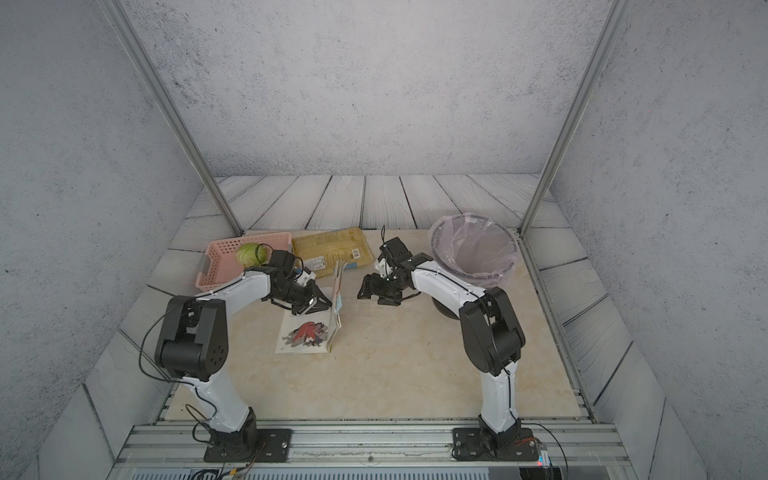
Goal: Peel off the used sticky note
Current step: Turn the page of the book at the center of the board, then tear off the note from the book.
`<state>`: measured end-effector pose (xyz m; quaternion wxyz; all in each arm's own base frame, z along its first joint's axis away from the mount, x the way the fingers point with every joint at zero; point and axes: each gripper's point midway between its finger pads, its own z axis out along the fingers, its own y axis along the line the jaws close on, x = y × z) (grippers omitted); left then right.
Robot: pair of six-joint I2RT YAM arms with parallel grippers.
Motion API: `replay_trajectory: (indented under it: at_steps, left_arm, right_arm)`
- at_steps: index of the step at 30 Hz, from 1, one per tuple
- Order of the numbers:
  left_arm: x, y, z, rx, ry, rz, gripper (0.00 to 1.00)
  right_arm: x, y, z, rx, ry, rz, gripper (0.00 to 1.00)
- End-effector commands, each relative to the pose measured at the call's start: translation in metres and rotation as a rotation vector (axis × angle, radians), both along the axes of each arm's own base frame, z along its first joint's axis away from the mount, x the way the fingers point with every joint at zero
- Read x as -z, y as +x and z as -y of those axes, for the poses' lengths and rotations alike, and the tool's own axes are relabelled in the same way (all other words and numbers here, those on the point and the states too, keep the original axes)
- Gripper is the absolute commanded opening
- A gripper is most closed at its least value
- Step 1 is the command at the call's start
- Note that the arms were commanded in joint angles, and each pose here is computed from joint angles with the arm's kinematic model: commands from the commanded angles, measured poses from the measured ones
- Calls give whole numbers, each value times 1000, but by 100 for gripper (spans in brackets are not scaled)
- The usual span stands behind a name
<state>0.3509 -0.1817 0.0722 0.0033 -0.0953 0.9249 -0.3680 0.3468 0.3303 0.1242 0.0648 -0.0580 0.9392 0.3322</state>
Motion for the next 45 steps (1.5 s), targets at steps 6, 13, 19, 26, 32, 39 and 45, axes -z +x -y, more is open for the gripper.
replay_trajectory:
  at_steps: [6, 13, 19, 26, 32, 39, 45]
  left_arm:
    - [37, -24, 36, 133, 21, -116, 20]
    - [65, -39, 43, 203, 112, -170, 19]
    - [72, -43, 40, 220, 139, -178, 19]
    - [69, -45, 37, 218, 136, -163, 18]
    - [70, -45, 35, 211, 140, -169, 18]
    - [72, -45, 32, 198, 138, -173, 18]
    - [72, -45, 32, 197, 137, -175, 18]
  right_arm:
    - [-17, -9, 43, 50, -47, 38, 77]
    - [-38, -13, 83, 119, -65, 102, 77]
    - [-1, -16, 89, 99, -134, 52, 77]
    - [47, -7, 83, 91, -161, -19, 76]
    - [82, -3, 76, 93, -188, -76, 77]
    - [102, 3, 70, 138, -150, -91, 75]
    - [97, -3, 65, 133, -109, -116, 47]
